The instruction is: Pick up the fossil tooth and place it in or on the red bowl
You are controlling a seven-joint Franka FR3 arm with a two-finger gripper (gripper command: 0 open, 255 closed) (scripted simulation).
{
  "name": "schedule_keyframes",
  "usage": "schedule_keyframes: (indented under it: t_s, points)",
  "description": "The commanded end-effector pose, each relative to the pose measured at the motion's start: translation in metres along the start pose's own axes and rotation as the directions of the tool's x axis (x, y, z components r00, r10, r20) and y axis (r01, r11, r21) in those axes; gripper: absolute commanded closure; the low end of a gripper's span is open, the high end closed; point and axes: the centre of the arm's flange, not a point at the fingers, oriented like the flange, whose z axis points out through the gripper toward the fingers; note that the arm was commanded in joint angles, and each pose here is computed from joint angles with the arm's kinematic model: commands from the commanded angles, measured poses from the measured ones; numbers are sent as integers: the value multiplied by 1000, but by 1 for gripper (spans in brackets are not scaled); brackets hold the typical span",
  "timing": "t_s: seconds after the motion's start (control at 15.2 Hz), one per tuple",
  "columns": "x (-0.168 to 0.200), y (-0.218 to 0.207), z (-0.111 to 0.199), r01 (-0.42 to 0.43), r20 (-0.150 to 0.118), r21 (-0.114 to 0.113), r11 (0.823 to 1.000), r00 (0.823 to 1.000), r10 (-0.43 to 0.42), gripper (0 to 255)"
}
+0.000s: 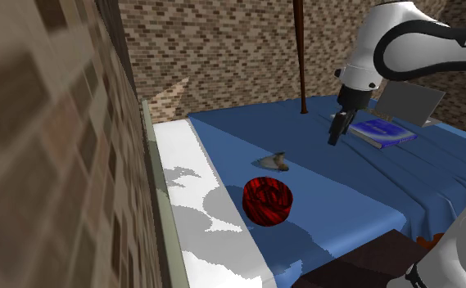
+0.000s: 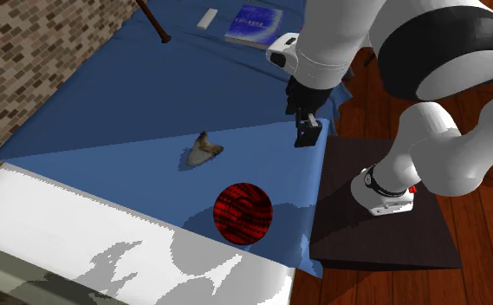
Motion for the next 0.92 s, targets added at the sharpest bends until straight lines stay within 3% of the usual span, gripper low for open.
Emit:
schedule_keyframes:
  t_s: [0.0,0.86]
  points:
    - [21,11,15,20,-7,2,1000,1000,-20,0]
    - [150,59,113,145,-37,19,989,989,-144,0]
